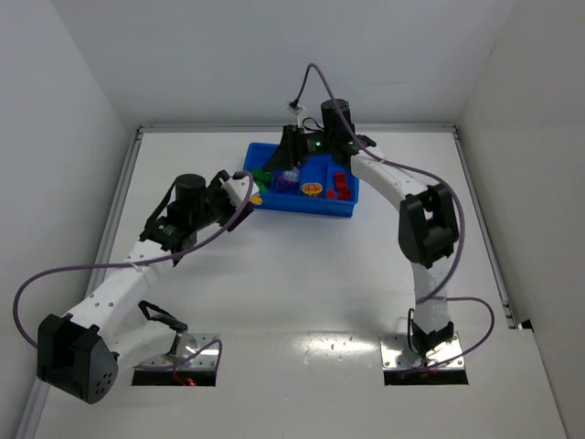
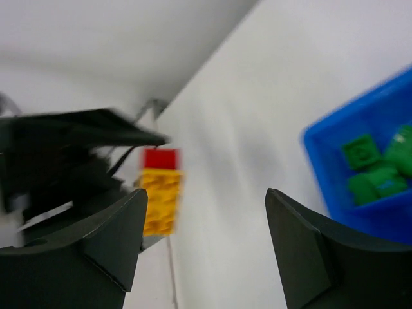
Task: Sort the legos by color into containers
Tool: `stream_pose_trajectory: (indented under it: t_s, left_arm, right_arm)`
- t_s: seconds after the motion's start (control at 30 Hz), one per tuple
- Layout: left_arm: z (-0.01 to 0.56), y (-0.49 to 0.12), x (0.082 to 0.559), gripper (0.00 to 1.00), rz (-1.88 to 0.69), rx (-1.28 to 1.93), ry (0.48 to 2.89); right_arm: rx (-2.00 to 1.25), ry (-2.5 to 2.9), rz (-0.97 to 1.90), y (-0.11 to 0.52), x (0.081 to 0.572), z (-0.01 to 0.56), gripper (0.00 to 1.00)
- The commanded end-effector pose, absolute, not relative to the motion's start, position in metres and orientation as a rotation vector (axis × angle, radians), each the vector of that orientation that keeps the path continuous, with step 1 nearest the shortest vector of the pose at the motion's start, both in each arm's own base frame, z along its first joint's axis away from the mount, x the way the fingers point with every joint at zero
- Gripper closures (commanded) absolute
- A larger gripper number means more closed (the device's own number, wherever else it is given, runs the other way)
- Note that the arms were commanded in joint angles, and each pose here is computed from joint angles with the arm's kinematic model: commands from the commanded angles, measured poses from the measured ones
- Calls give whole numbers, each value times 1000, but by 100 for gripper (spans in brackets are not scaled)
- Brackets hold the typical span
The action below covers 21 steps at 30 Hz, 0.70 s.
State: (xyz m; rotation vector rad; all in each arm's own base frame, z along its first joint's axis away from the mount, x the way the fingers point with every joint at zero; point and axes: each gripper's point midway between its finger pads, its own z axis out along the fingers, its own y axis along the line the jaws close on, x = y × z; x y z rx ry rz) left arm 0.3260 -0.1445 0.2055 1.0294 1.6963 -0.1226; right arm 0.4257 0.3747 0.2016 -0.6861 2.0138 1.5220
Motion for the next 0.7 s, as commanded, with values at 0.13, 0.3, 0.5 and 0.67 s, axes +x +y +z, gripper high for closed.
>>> stream_pose_trajectory:
  t_s: [0.13,0.3,0.5,0.67]
  left_arm:
    - [226,-159,331,90,-165,1039,1596]
    - [229,-169,331,90,-197,1071,1572]
    - [231,-184,323,90,-233,1107,1537]
    - [238,-196,319,90,-246,1125,1505]
  right_arm:
    - [-928,1817,1701,360,351,252,23]
    - [-937,1843,1693,359,341,246,18]
    - [-941,1870,1606,361,347,238,15]
    - [-916,1907,1593,362,353,224,15]
